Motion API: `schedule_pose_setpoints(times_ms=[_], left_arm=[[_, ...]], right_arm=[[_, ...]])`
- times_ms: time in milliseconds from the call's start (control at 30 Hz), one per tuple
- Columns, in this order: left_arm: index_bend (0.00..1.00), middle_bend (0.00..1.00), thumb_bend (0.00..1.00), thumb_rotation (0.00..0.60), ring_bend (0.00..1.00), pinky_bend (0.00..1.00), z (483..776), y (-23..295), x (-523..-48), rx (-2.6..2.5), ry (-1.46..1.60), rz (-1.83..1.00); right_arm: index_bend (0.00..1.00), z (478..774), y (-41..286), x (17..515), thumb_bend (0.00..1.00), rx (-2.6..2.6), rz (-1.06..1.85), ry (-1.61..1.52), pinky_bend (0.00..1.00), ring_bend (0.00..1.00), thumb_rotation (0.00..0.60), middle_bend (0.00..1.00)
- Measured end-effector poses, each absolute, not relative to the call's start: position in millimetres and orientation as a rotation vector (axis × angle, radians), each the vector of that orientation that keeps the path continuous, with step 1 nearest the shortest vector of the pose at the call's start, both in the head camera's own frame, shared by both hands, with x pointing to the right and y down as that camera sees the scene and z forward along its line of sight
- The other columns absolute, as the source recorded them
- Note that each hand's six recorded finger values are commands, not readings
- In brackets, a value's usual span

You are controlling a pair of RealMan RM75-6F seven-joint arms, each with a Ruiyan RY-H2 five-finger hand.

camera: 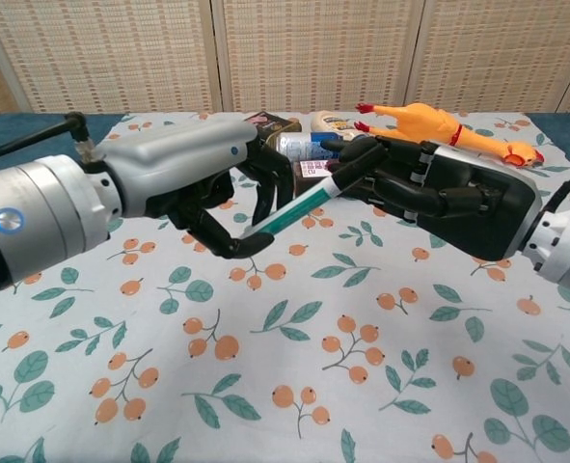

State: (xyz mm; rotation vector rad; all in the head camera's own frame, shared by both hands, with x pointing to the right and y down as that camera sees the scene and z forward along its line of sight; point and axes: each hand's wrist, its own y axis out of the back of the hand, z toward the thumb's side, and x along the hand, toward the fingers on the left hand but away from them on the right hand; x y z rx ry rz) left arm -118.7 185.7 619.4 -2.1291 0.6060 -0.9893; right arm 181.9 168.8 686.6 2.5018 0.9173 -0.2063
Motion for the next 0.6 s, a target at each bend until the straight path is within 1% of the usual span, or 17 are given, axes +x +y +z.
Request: schedule_pose_setpoints(times_ms=[133,600], left_arm=[[0.74,0.88,0.4,0.6,0.95,1.0,620.1,185.8,-119.0,-2.128,0.604,-0.993],[0.74,0.88,0.4,0.6,0.95,1.0,619.9,187.9,-115.8,-2.129,0.597,-0.985]], right_arm=[[0.36,685.6,169.1,182.1,0.27,2.51,-0.209,0.919,0.0,0.0,0.6,0.0],[0.47,685.4,168.2,179.1,0.27,2.506,-0.214,0.915,0.0,0.0,0.6,0.0]])
